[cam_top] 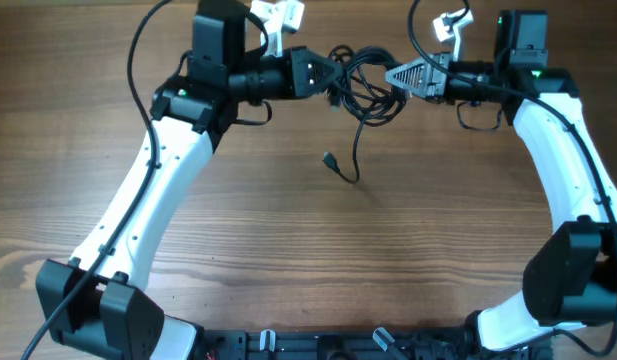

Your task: Untangle cables

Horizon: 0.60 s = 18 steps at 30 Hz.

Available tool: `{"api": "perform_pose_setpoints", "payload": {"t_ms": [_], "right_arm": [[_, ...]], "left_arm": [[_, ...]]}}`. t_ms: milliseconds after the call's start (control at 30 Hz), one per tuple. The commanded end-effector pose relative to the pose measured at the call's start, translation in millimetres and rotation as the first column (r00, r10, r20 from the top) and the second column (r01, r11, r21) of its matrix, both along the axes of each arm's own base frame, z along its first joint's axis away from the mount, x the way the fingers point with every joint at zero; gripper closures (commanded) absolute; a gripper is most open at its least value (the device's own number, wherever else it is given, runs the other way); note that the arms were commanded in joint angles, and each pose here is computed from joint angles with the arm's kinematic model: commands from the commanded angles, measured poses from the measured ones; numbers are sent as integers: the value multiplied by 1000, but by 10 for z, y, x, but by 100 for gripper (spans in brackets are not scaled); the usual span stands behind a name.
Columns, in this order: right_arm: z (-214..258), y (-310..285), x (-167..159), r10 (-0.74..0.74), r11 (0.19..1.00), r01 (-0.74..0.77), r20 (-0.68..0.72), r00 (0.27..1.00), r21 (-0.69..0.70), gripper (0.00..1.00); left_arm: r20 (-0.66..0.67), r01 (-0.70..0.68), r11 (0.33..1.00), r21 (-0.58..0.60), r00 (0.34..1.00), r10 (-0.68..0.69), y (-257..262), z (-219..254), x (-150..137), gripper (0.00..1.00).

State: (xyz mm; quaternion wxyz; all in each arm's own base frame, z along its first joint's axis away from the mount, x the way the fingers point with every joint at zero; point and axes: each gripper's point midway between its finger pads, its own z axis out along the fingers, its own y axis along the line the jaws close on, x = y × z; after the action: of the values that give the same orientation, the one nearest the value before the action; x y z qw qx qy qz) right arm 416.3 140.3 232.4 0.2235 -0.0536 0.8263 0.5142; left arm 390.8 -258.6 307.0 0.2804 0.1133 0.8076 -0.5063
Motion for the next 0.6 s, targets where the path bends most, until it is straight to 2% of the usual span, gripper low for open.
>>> {"api": "perform_pose_setpoints", "payload": {"t_ms": [0,133,233,333,367,400,467,567], "right_arm": [[-746,-1212,346,-423,877,377,-108,900,-298,96],[-755,-1220,343,-427,874,379,-109,898,-303,96],[-755,-1220,343,-427,874,379,-109,898,-304,96],[-755,-1219,342,-427,875,379,-110,898,-303,96],[-758,-1218,337,-427,875,378,-113,897,-304,96],[-769,-1214,320,-425,876,374,-121,897,-306,96],[-787,-1144,259,-396,889,342,-138,908,-305,96],[-582,-508,43,-105,978,93,-57,993,-188,96]], "left_arm": [[326,265,953,-145,923,-207,246,1063,-505,96],[462,491,859,-144,801,-381,216,1286,-871,96],[416,436,884,-169,844,-338,353,1286,-753,96],[276,191,958,-213,952,-128,742,1201,-325,96],[201,54,977,-207,980,-11,914,1078,-131,96],[152,-39,983,-179,986,66,1006,939,-13,96],[78,-138,984,-110,986,147,1046,679,87,96],[-43,-338,938,85,939,342,1136,142,257,96]]}}
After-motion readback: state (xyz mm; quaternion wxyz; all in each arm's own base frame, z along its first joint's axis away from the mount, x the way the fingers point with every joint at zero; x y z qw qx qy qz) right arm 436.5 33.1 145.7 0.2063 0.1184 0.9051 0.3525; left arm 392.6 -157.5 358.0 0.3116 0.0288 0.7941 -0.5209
